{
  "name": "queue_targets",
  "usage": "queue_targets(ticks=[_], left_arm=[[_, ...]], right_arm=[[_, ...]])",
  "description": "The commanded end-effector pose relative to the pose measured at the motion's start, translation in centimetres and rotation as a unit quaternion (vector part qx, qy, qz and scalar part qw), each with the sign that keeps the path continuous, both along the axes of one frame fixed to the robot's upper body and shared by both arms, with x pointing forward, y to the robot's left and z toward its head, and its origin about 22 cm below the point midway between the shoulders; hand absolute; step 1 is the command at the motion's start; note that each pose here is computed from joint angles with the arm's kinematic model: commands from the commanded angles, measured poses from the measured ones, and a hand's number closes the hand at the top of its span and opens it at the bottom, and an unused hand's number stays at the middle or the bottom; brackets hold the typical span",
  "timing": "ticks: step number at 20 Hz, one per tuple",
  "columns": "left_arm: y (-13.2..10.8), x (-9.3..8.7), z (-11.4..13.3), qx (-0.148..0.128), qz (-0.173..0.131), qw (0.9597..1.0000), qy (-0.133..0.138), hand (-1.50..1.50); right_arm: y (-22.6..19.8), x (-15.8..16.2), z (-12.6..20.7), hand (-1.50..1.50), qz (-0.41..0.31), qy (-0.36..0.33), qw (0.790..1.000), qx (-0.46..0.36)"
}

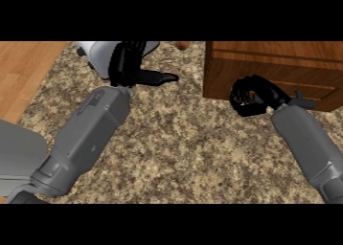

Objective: Pick up the cup, place it into the drawer and close the drawer

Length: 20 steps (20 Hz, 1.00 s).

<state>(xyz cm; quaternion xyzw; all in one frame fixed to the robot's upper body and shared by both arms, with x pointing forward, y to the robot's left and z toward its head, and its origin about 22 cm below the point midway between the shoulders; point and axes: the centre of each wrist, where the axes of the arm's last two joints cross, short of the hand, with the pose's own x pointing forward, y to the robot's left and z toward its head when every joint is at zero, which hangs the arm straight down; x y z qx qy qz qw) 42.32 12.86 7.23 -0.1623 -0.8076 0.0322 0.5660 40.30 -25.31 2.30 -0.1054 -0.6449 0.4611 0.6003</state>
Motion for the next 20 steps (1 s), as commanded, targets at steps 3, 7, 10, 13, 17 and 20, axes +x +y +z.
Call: queue_targets(ticks=[3, 7, 10, 13, 17, 20], left_arm=[[1.4, -0.7, -0.7, 0.007, -0.019, 0.9998, 0.004, -1.50], [3.1, -0.7, -0.9, 0.002, -0.020, 0.9998, -0.001, -1.50], [3.1, -0.7, -0.7, 0.005, -0.025, 0.9997, -0.005, -1.50], [3.7, -0.8, -0.6, 0.004, -0.033, 0.9994, -0.001, -1.50], [3.7, -1.0, -0.8, 0.002, -0.040, 0.9992, -0.004, -1.50], [4.1, -1.0, -0.9, -0.003, -0.039, 0.9992, -0.004, -1.50]], right_arm=[[-2.5, 3.1, 5.1, 1.50, -0.077, -0.045, 0.995, 0.034], [-4.2, 3.5, 7.1, 1.50, -0.084, -0.051, 0.994, 0.049], [-4.3, 3.8, 8.4, 1.50, -0.077, -0.057, 0.994, 0.060], [-5.2, 3.6, 8.5, 1.50, -0.085, -0.050, 0.993, 0.068], [-5.8, 3.6, 9.8, 1.50, -0.073, -0.051, 0.993, 0.081], [-6.8, 3.5, 10.7, 1.50, -0.068, -0.051, 0.992, 0.088]])
